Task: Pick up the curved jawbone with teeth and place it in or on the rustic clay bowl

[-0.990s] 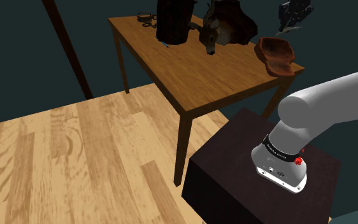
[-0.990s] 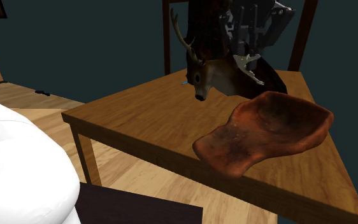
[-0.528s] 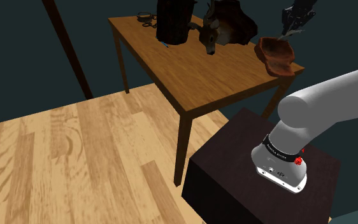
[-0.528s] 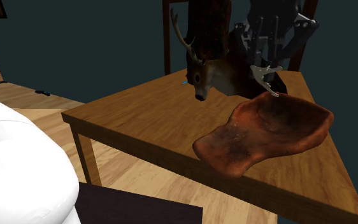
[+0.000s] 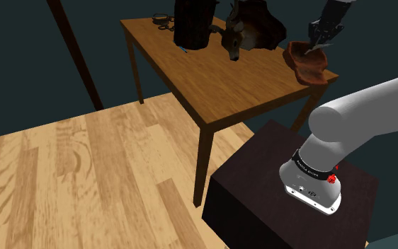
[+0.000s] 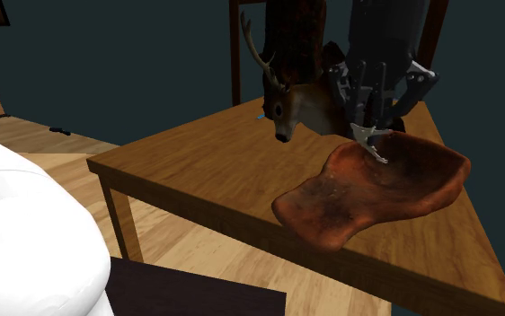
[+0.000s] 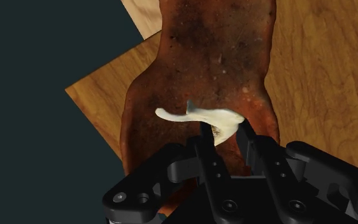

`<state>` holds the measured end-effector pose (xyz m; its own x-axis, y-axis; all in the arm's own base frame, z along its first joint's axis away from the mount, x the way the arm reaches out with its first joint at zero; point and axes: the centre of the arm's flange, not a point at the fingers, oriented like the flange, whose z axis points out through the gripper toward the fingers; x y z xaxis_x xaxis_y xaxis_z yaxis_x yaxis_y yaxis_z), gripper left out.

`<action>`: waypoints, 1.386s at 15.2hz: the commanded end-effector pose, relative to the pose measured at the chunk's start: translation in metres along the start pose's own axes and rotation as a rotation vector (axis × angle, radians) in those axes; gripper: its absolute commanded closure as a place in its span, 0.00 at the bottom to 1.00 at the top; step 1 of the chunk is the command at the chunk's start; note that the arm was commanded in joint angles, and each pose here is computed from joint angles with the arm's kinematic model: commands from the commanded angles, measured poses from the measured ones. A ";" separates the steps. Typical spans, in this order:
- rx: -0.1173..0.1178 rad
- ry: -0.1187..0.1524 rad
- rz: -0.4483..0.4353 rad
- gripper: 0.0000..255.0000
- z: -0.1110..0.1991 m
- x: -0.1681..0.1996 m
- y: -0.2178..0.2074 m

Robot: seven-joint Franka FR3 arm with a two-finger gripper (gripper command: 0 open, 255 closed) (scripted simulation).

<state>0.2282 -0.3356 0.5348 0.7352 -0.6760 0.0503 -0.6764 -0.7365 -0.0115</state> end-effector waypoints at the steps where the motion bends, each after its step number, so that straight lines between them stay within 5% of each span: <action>1: 0.000 0.000 0.000 1.00 0.012 -0.001 -0.001; 8: 0.000 0.000 0.000 1.00 0.012 -0.001 -0.001; 9: 0.000 0.000 0.000 0.00 0.012 -0.001 -0.001; 14: 0.000 0.000 0.000 0.00 0.012 -0.001 -0.001; 18: 0.000 0.000 0.000 0.00 -0.038 -0.001 -0.001; 21: 0.000 0.000 0.000 0.00 -0.038 -0.001 -0.001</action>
<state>0.2263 -0.3337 0.5714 0.7351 -0.6760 0.0513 -0.6764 -0.7365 -0.0116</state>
